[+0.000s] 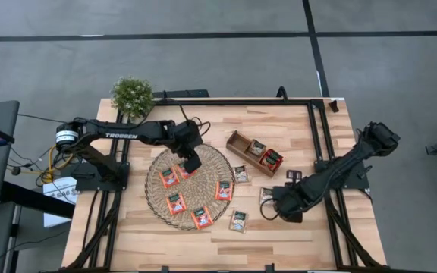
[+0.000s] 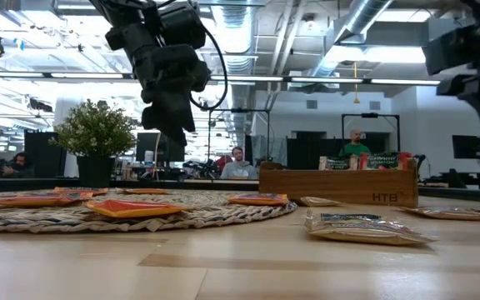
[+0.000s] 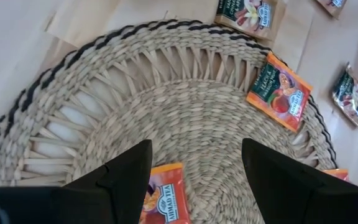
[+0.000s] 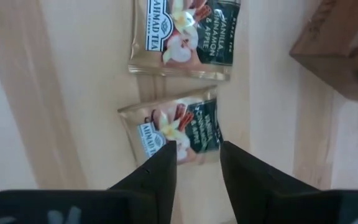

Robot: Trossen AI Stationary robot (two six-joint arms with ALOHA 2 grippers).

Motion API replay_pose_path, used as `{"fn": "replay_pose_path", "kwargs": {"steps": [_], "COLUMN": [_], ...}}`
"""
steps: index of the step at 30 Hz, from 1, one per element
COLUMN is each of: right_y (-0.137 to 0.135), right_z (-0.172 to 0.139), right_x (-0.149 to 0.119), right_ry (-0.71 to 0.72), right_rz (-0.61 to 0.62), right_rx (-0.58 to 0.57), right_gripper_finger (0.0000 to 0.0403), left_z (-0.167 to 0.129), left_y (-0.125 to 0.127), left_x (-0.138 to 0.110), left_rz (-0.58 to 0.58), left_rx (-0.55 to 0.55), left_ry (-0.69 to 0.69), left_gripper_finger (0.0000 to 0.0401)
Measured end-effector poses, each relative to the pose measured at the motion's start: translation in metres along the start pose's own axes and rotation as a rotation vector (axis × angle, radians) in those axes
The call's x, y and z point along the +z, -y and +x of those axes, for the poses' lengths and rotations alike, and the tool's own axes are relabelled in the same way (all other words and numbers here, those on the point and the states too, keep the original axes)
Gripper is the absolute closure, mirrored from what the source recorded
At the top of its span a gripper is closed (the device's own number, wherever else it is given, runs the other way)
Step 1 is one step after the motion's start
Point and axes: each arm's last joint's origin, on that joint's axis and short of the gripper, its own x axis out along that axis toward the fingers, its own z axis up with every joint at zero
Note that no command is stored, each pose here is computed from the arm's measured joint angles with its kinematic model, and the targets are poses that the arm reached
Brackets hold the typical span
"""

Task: Pick & Place Tea
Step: Put the brown tea bag into the middle section of the wooden organizer

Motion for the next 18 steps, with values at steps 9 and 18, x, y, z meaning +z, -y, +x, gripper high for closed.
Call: {"fn": "replay_pose_path", "kwargs": {"steps": [9,18], "right_y": [0.009,0.018], "right_z": [0.019,0.037], "right_x": [-0.005,-0.004], "right_ry": [-0.032,-0.019], "right_rz": [-0.031,0.014], "right_rx": [0.005,0.033], "right_gripper_finger": [0.0228,0.022], "left_z": [0.0,0.0], "left_y": [0.002,0.002], "left_x": [-0.001,0.0], "left_rz": [0.003,0.005], "left_rx": [-0.003,0.005], "left_ry": [-0.002,0.001], "left_gripper_finger": [0.016,0.016]}}
